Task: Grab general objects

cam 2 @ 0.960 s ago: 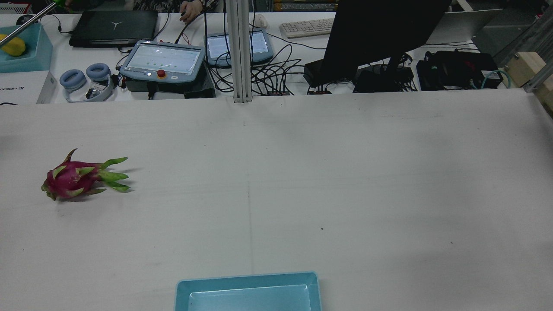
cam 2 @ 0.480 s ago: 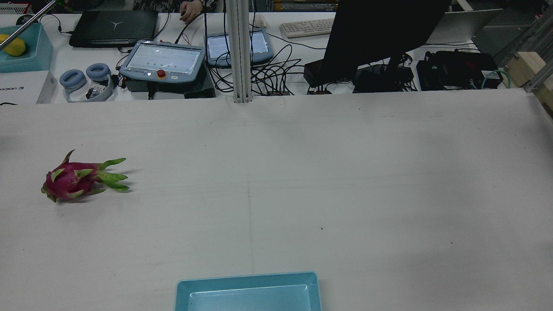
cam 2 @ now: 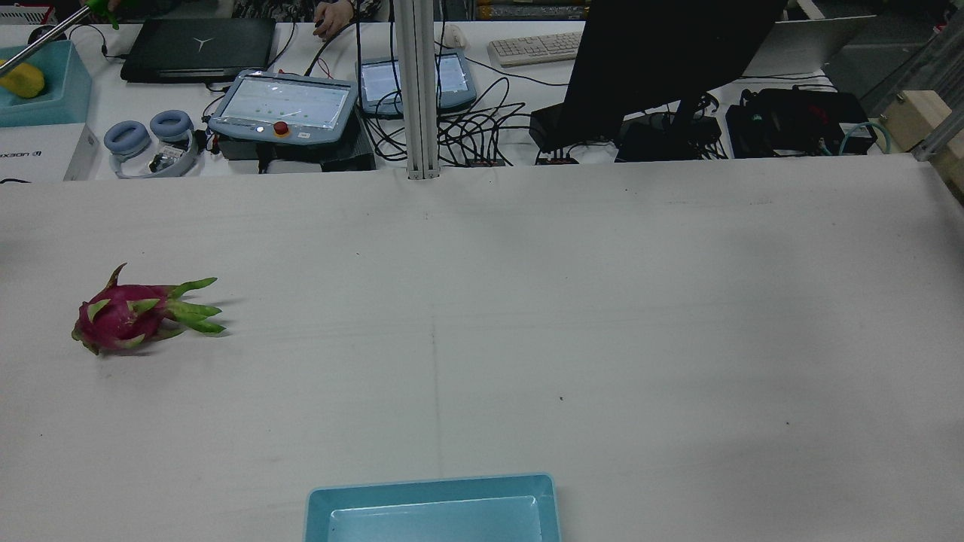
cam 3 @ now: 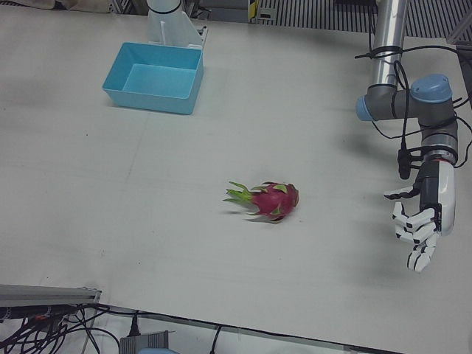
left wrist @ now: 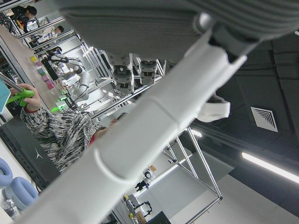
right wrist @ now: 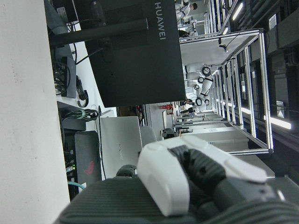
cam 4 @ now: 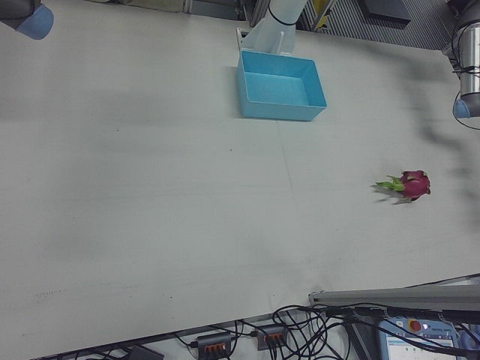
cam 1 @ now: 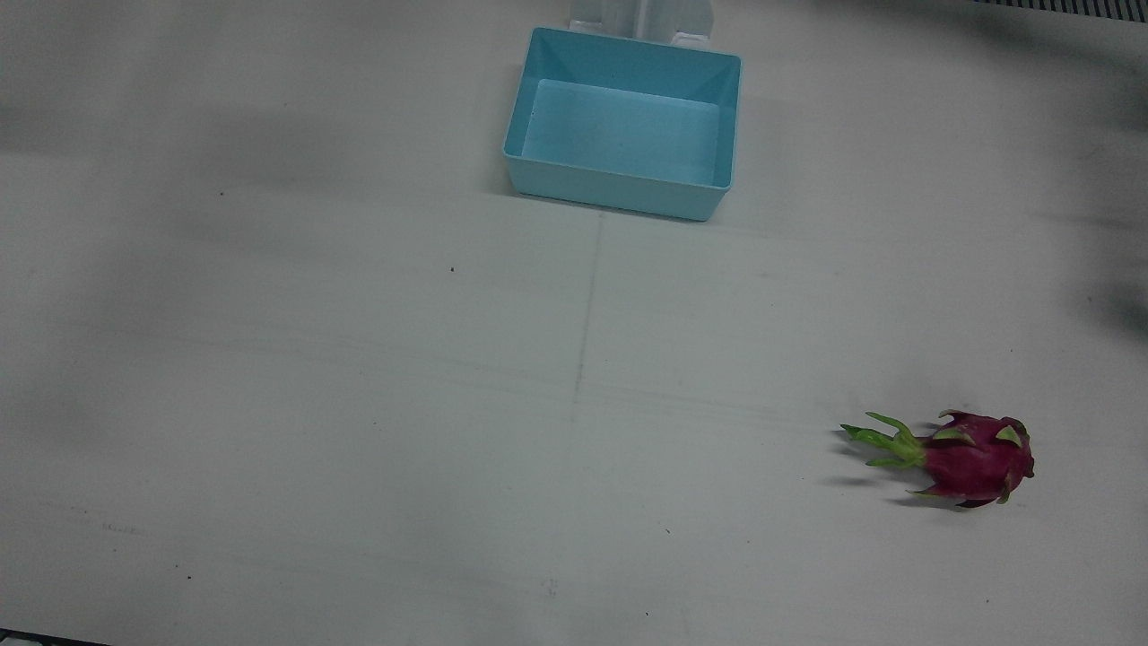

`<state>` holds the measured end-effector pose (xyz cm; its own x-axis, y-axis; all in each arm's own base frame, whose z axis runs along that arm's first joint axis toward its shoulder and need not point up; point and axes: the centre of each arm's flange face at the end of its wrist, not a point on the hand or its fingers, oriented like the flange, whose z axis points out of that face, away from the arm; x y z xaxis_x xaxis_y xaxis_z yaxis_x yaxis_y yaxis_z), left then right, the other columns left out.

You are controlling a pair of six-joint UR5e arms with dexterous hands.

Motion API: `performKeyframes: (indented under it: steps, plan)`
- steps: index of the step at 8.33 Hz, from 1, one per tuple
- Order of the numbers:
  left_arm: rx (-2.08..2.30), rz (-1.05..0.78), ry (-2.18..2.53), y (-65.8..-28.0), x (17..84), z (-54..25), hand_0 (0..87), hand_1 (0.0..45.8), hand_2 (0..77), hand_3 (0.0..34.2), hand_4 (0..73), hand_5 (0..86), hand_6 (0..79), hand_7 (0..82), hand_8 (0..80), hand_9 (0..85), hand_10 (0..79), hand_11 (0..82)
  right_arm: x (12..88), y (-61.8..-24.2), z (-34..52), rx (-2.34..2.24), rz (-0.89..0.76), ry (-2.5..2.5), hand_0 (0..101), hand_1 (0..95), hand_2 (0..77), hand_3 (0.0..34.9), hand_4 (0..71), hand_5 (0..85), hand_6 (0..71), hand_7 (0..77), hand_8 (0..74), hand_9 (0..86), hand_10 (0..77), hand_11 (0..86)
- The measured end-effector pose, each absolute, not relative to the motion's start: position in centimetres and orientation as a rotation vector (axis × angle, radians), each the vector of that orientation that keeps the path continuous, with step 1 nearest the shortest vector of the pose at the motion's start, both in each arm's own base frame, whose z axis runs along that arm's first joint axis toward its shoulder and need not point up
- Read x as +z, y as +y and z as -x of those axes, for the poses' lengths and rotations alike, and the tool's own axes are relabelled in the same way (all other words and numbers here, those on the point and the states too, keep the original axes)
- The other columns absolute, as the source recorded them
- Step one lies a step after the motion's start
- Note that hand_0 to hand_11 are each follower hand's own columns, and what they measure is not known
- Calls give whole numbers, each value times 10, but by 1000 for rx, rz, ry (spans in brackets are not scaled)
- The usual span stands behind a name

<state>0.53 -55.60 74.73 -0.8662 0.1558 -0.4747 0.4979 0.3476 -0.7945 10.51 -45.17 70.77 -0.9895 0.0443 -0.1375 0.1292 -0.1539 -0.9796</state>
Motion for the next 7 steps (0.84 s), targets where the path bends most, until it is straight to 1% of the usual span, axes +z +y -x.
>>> performKeyframes:
  steps: [1,2,3,4,5,6,7]
  plan:
    - [-1528,-594,2301,-549,746,3,799,0,0,0,387,698,349,704,54,136,229,27,708,-452,-105,-2335,-206,2006,0,949,774,0,0,0,0,0,0,5,0,5]
    - [-1537,-611,2296,-540,747,12,799,0,0,0,415,698,371,704,60,147,229,16,708,-452,-105,-2335,-206,2006,0,949,774,0,0,0,0,0,0,5,0,5]
    - [-1541,-623,2293,-534,748,19,799,0,0,0,447,698,415,704,65,164,229,11,708,-452,-105,-2336,-206,2006,0,949,774,0,0,0,0,0,0,5,0,5]
    - [-1534,-633,2295,-529,743,21,801,0,0,0,611,698,415,704,65,164,229,11,708,-452,-105,-2336,-206,2006,0,949,774,0,0,0,0,0,0,5,0,5]
    - [-1517,-651,2290,-526,731,23,799,0,0,0,611,698,415,704,65,164,229,11,708,-452,-105,-2336,-206,2006,0,949,774,0,0,0,0,0,0,5,0,5]
    - [-1498,-696,2250,-513,714,25,801,0,0,0,573,698,409,704,65,158,229,11,708,-452,-105,-2335,-206,2006,0,949,774,0,0,0,0,0,0,5,0,5]
    - [-1460,-743,2194,-501,694,25,799,0,0,0,480,698,382,704,65,153,229,11,708,-452,-105,-2335,-206,2006,0,949,774,0,0,0,0,0,0,5,0,5]
